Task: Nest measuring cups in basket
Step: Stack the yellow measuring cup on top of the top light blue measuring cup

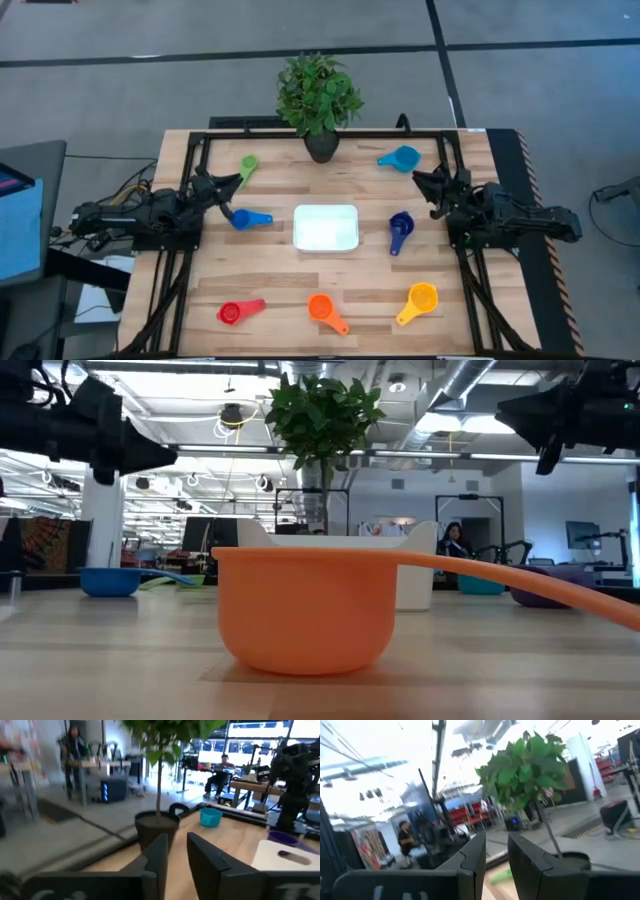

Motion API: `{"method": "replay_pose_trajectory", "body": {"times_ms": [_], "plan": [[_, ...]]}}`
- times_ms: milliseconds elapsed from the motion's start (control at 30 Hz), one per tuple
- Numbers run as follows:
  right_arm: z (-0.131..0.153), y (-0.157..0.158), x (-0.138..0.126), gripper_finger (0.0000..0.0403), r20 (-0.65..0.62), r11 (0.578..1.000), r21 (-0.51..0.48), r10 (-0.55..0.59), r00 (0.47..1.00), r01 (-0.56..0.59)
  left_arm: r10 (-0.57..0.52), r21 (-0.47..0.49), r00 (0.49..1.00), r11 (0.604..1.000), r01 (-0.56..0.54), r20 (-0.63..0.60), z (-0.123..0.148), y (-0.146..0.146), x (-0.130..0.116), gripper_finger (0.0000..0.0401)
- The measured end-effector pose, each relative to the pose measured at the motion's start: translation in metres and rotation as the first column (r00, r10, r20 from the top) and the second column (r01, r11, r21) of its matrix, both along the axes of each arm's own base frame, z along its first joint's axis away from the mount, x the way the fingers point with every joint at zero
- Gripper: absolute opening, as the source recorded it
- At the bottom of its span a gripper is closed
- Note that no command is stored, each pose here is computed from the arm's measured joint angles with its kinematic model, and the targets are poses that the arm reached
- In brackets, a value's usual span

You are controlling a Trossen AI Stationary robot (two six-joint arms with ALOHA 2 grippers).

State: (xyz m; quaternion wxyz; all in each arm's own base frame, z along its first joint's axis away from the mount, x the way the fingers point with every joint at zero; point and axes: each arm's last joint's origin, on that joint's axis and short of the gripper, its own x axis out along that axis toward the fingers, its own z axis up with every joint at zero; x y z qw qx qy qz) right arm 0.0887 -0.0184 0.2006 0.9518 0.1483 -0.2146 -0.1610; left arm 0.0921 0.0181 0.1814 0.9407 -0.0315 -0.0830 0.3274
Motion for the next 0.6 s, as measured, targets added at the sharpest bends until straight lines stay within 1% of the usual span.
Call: {"method": "replay_pose_trajectory", "body": {"times_ms": [100,133,167,200,267,300,367,433,533,600], "plan": [[0.002,0.0,-0.001,0.0108,0.013,1.0,-0.025,-0.015,1.0,0.015,-0.029,-0.082,1.0,0.996,0.029,0.003,-0.006,0.0,0.001,0.0087],[0.002,0.0,-0.001,0.0108,0.009,0.999,-0.035,-0.036,0.999,0.037,-0.042,-0.104,0.999,0.994,0.042,0.003,-0.007,-0.001,0.001,0.0091],[0.002,-0.001,-0.001,0.0108,0.009,0.998,-0.024,-0.063,0.998,0.064,-0.051,-0.124,0.999,0.991,0.052,0.005,-0.009,-0.001,0.002,0.0093],[0.002,-0.002,-0.002,0.0108,0.014,0.996,0.001,-0.091,0.996,0.091,-0.053,-0.145,0.999,0.988,0.055,0.011,-0.01,-0.001,0.002,0.0094],[0.001,-0.004,-0.003,0.0108,0.026,0.987,0.081,-0.14,0.99,0.138,-0.055,-0.177,0.998,0.982,0.06,0.033,-0.01,-0.001,0.002,0.0095],[-0.001,-0.005,-0.002,0.0108,0.011,0.981,0.119,-0.154,0.988,0.151,-0.058,-0.183,0.998,0.981,0.064,0.04,-0.01,-0.001,0.002,0.0096],[-0.008,-0.006,0.001,0.0108,-0.094,0.967,0.178,-0.169,0.981,0.184,-0.062,-0.185,0.997,0.98,0.068,0.038,-0.01,-0.001,0.002,0.0096],[-0.013,-0.008,0.004,0.0108,-0.17,0.944,0.245,-0.184,0.968,0.222,-0.056,-0.191,0.998,0.98,0.062,0.033,-0.011,-0.001,0.003,0.0096],[-0.021,-0.01,0.008,0.0108,-0.255,0.884,0.344,-0.236,0.938,0.316,-0.032,-0.206,0.999,0.978,0.039,0.036,-0.011,0.0,0.005,0.0096],[-0.023,-0.011,0.011,0.0108,-0.292,0.853,0.377,-0.26,0.92,0.361,-0.027,-0.208,0.999,0.978,0.033,0.033,-0.011,0.0,0.008,0.0096]]}}
